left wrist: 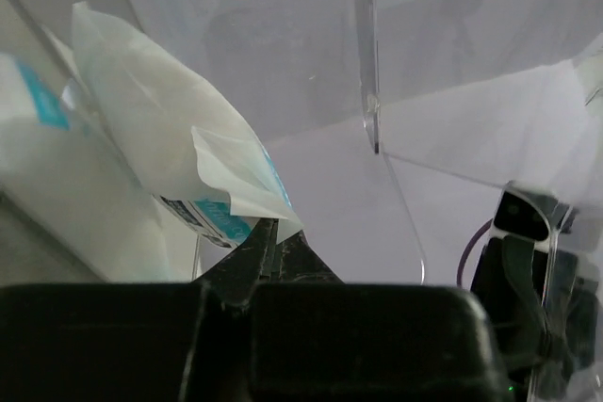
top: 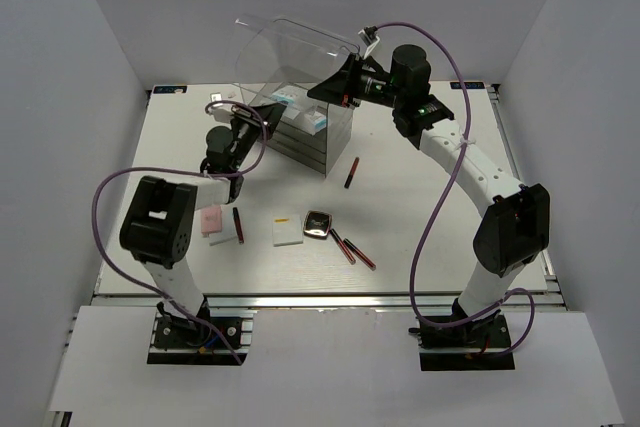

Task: Organize the makeup

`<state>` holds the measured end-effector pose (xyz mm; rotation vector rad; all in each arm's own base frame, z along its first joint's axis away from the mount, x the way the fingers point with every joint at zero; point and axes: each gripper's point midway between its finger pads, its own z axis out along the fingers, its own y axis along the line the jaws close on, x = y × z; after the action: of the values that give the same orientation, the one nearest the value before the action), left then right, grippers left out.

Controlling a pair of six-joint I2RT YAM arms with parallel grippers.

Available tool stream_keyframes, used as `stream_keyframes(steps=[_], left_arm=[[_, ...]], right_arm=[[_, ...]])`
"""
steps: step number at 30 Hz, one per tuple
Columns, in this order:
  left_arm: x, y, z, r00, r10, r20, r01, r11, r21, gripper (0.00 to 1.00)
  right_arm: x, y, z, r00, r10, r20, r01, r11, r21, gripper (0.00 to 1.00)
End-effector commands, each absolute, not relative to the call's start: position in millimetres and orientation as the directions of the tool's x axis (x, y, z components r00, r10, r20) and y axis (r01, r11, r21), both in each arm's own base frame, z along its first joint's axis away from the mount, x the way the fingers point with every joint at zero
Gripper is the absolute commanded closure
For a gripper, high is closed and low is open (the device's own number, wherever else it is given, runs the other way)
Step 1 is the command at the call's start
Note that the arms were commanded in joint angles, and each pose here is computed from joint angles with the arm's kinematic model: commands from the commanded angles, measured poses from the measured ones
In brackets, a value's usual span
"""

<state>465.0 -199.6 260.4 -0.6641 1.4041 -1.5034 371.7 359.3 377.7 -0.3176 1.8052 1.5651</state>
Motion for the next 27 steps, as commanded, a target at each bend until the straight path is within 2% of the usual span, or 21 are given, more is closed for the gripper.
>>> stream_keyframes(steps=[1, 8, 9, 10, 12, 15, 16, 17, 18, 25, 27], left_arm=[[475, -200, 314, -0.402, -0.902, -0.158, 0.424, -0.03, -0.905, 1.0], [507, -211, 306, -0.434, -0.89, -0.142, 0.383, -0.04, -0.923, 0.98], [509, -213, 299, -0.443, -0.886, -0.134, 0.355, -0.036, -0.934, 0.75], [508, -215, 294, -0.454, -0.881, -0.133, 0.339, -0.032, -0.94, 0.59], [504, -215, 289, -0.461, -0.877, -0.135, 0.315, -0.019, -0.949, 0.36], [493, -213, 273, -0.467, -0.874, -0.136, 0.265, 0.009, -0.964, 0.22], [487, -213, 279, -0.473, -0.868, -0.15, 0.271, 0.019, -0.962, 0.13], [482, -212, 275, -0.478, -0.864, -0.155, 0.26, 0.029, -0.965, 0.11], [479, -213, 274, -0.485, -0.86, -0.161, 0.25, 0.04, -0.967, 0.03], [439, -208, 307, -0.49, -0.823, -0.287, 0.277, 0.164, -0.947, 0.02], [430, -207, 291, -0.519, -0.795, -0.315, 0.209, 0.239, -0.948, 0.02]], right_arm=[[354, 350, 431, -0.595, 0.306, -0.743, -0.734, 0.171, 0.658, 1.0], [355, 350, 431, -0.594, 0.31, -0.742, -0.732, 0.173, 0.658, 1.0], [356, 349, 431, -0.593, 0.311, -0.742, -0.732, 0.174, 0.658, 1.0], [355, 350, 430, -0.595, 0.31, -0.742, -0.732, 0.174, 0.659, 1.0], [355, 351, 430, -0.594, 0.309, -0.743, -0.733, 0.173, 0.658, 1.0], [355, 350, 429, -0.595, 0.309, -0.742, -0.732, 0.175, 0.659, 1.0], [355, 350, 428, -0.597, 0.309, -0.741, -0.73, 0.175, 0.661, 1.0], [355, 350, 427, -0.598, 0.308, -0.74, -0.729, 0.175, 0.662, 1.0], [356, 350, 427, -0.599, 0.308, -0.739, -0.728, 0.176, 0.663, 1.0], [355, 350, 427, -0.598, 0.308, -0.74, -0.729, 0.175, 0.662, 1.0], [355, 350, 428, -0.594, 0.308, -0.743, -0.733, 0.174, 0.658, 1.0]])
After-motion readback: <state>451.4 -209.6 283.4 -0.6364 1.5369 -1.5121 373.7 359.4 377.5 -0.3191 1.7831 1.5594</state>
